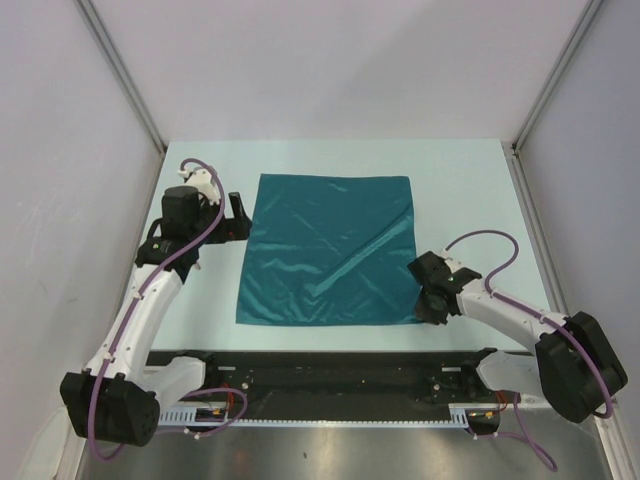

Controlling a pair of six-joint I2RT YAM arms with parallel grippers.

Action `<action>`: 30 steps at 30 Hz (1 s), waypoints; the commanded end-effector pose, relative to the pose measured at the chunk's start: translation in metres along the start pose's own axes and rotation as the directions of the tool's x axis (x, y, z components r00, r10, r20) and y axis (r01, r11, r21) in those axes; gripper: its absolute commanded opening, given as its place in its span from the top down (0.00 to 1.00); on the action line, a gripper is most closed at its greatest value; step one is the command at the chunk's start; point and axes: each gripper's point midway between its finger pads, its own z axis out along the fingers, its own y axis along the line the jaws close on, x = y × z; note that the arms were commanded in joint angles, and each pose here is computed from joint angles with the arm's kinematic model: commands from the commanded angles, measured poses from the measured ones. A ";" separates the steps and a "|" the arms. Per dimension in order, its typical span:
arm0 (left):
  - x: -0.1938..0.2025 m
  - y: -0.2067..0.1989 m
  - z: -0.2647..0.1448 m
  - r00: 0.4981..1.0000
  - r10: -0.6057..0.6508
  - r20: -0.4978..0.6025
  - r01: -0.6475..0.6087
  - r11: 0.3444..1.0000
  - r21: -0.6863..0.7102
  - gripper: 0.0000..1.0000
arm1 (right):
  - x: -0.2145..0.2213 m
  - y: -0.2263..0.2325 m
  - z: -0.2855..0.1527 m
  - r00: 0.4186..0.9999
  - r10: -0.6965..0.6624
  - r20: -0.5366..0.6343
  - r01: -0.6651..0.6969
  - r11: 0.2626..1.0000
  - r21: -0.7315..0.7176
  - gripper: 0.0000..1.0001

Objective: Fold the napkin, place the utensils inside, and roll it up
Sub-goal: Fold the napkin

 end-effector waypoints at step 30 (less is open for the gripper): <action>-0.005 -0.001 -0.006 0.999 0.021 0.030 -0.021 1.000 0.009 0.00 | -0.074 -0.029 -0.069 0.940 0.174 0.293 -0.161 0.985 -0.070 1.00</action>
